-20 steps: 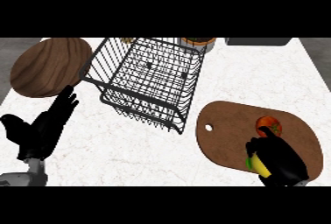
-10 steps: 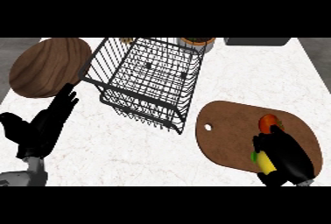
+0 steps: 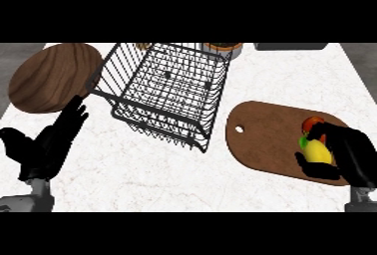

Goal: Pick the lemon from the cutting board and place it in the tiered basket

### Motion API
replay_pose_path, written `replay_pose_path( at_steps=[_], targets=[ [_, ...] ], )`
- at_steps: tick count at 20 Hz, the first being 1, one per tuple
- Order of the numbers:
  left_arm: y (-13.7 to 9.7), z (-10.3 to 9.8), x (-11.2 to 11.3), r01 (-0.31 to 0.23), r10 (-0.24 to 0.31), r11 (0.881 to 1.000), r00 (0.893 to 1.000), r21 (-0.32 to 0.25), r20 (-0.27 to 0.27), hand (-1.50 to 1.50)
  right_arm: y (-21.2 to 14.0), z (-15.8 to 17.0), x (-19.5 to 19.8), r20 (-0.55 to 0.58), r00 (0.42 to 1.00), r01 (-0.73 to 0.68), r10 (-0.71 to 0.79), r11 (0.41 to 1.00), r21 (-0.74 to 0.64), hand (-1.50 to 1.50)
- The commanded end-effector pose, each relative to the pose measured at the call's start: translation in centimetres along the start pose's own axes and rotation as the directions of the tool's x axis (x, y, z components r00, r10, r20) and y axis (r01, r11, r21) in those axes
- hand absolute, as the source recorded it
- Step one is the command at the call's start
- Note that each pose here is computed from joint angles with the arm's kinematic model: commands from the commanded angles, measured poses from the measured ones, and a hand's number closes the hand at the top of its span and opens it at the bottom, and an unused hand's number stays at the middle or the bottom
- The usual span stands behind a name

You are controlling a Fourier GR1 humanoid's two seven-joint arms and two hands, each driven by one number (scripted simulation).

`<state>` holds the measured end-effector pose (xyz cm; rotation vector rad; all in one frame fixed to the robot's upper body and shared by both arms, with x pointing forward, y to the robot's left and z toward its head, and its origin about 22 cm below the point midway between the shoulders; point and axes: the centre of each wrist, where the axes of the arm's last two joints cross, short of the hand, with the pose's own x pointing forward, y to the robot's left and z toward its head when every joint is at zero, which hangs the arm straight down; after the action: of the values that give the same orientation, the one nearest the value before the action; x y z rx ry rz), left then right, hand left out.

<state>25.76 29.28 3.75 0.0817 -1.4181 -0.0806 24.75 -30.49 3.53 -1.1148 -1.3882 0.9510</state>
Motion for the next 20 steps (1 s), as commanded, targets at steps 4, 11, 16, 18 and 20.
replay_pose_path(
  at_steps=[4,11,16,18,20],
  targets=[
    [-0.3,1.0,-1.0,-0.003,0.003,1.0,1.0,0.0,-0.008,0.0,-6.7,0.2,3.4,0.169,0.94,0.328,-0.297,0.922,-0.205,1.5],
    [0.0,0.7,-0.8,0.013,-0.013,1.0,1.0,-0.023,0.009,0.0,-11.8,0.1,9.2,0.249,0.909,0.374,-0.335,0.918,-0.134,1.5],
    [-0.6,0.9,0.1,0.012,-0.012,1.0,1.0,-0.011,0.006,0.0,-13.5,-1.6,15.7,0.258,0.904,0.37,-0.341,0.926,-0.076,1.5],
    [-2.0,0.0,-2.1,0.009,-0.009,1.0,1.0,-0.022,0.002,0.0,-13.5,-2.2,17.5,0.272,0.904,0.363,-0.329,0.928,-0.083,1.5],
    [-0.1,-0.1,-1.9,0.017,-0.017,1.0,1.0,-0.022,-0.005,0.0,-13.8,-2.9,21.1,0.272,0.903,0.366,-0.334,0.928,-0.073,1.5]
  ],
)
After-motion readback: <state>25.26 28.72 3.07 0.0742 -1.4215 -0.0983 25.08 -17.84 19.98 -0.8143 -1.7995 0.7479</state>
